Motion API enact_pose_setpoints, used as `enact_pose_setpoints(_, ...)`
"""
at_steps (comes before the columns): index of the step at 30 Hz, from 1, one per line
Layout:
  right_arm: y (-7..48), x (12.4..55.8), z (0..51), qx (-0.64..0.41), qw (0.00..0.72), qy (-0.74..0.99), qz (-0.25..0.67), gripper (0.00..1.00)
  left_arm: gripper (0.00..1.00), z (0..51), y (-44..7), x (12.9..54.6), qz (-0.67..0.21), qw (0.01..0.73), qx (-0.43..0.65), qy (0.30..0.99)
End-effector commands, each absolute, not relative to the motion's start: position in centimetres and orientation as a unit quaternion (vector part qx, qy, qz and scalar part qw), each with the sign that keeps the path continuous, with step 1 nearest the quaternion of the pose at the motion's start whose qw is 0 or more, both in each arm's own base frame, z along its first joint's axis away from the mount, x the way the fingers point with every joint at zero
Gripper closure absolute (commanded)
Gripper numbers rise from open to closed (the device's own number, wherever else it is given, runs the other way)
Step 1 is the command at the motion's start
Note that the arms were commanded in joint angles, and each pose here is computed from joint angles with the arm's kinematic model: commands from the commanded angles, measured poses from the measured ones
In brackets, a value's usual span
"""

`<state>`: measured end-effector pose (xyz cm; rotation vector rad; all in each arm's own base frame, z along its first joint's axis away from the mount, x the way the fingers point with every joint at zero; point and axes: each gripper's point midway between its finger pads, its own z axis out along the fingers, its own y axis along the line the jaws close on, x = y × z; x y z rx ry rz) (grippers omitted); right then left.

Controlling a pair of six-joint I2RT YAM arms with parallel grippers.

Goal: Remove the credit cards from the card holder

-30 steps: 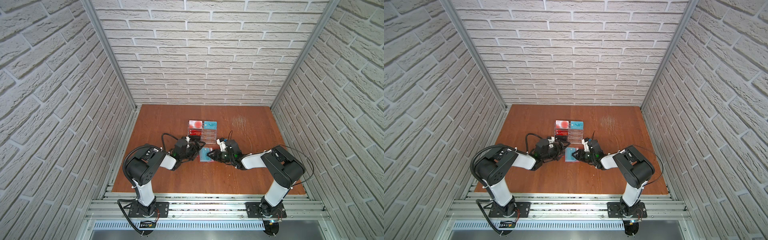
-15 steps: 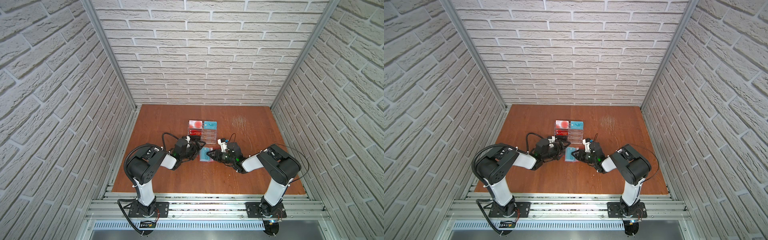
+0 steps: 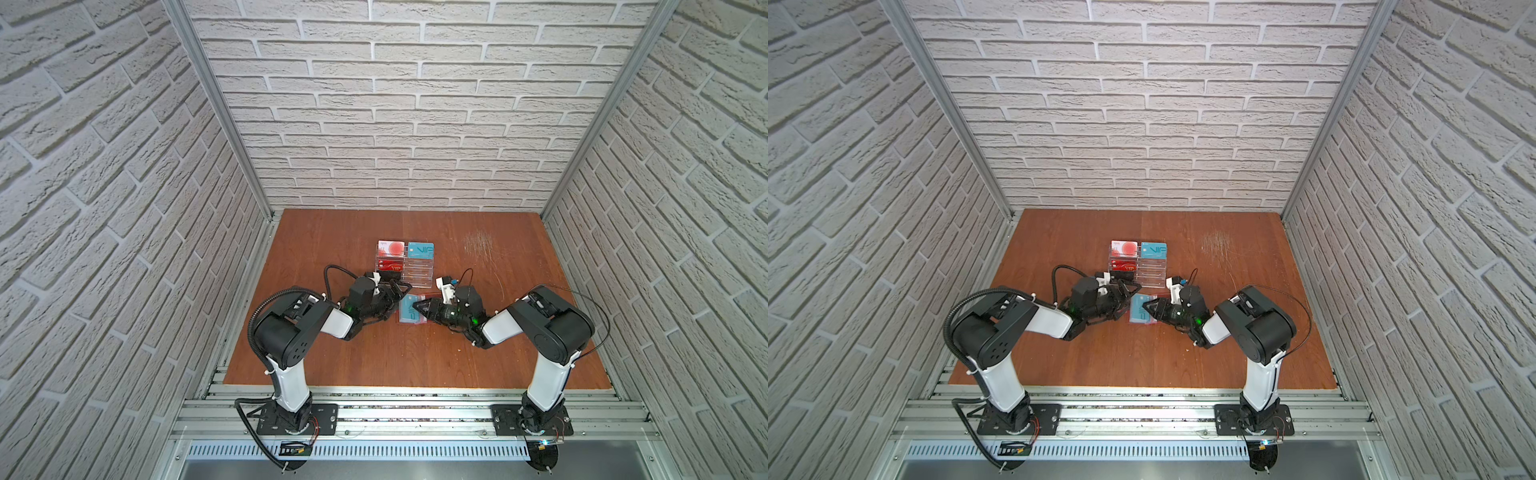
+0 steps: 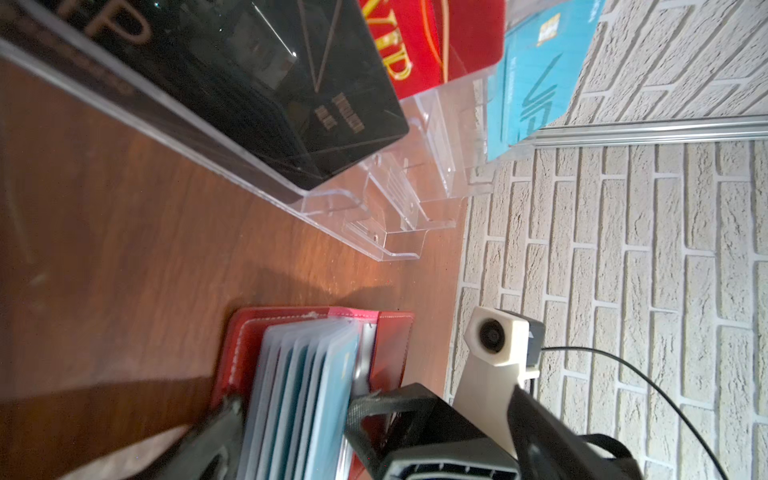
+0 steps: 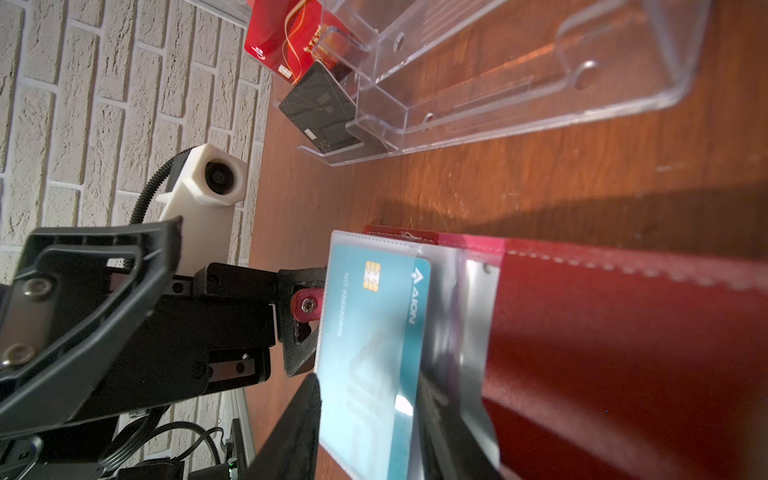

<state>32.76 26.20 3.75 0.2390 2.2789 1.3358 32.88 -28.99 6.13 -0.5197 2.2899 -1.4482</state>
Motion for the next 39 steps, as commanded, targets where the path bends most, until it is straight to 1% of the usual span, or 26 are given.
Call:
enact_pose_setpoints(1, 26.4, 32.3, 3.1, 0.085, 0.238, 0.835, 0.49, 0.6, 0.02, 0.8, -27.4, 30.9, -0.451, 0.145, -0.205, 0.857)
enact_pose_setpoints(11, 26.6, 32.3, 3.2, 0.086, 0.24, 0.832, 0.492, 0.59, 0.02, 1.3, -27.8, 31.4, -0.444, 0.144, -0.195, 0.863)
enact_pose_setpoints(17, 27.2, 32.1, 3.3, 0.07, 0.242, 0.841, 0.479, 0.59, 0.02, 1.4, -27.7, 31.2, -0.438, 0.146, -0.192, 0.866)
enact_pose_setpoints(39, 28.6, 32.8, 5.6, 0.073, 0.268, 0.807, 0.521, 0.58, 0.02, 1.3, -27.8, 30.9, -0.418, 0.129, -0.175, 0.882)
